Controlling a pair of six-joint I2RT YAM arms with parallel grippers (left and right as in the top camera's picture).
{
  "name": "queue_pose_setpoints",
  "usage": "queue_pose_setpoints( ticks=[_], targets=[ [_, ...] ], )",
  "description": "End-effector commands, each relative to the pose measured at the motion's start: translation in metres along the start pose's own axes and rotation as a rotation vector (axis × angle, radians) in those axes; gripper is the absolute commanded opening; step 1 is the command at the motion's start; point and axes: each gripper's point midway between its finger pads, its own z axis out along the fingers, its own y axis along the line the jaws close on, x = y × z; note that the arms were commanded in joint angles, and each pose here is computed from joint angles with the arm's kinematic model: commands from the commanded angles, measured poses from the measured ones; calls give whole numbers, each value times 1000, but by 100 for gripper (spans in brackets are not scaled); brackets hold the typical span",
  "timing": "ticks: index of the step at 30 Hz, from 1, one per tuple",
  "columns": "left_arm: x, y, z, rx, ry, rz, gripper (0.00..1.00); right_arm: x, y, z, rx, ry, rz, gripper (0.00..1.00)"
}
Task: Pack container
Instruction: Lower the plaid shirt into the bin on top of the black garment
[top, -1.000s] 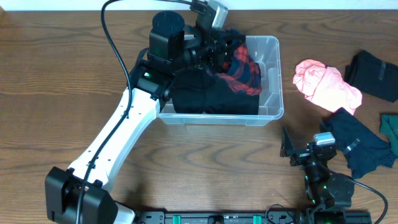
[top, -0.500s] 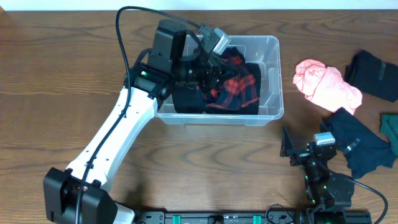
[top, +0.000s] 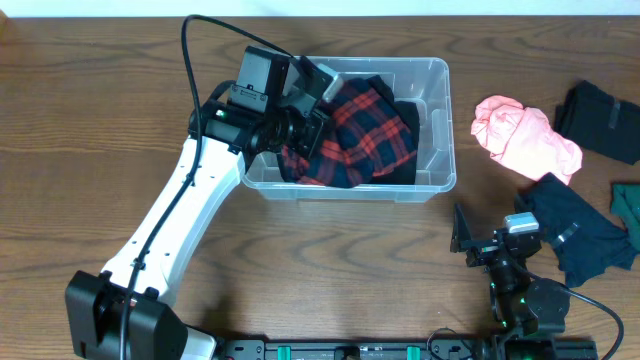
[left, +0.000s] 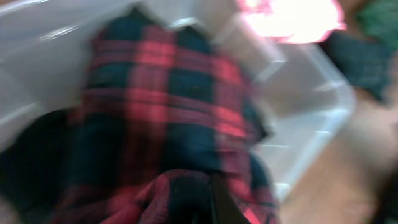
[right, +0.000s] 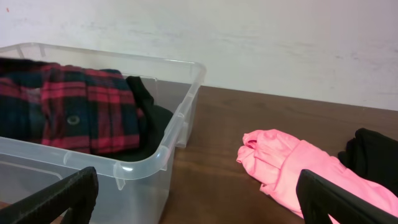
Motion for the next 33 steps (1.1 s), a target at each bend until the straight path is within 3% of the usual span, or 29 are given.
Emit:
queue_pose_setpoints(
  ticks=[1, 16, 23, 33],
  targets=[
    [-10, 45, -17, -276, -8, 2, 6, 1, 2, 0, -8, 2, -5, 99],
    [-35, 71, -44, -489, -52, 48, 6, 1, 2, 0, -8, 2, -5, 99],
    [-59, 52, -44, -509, -110, 141, 6, 1, 2, 0, -8, 2, -5, 99],
    [-99, -14, -30, -425, -254, 301, 6, 1, 2, 0, -8, 2, -5, 99]
  ],
)
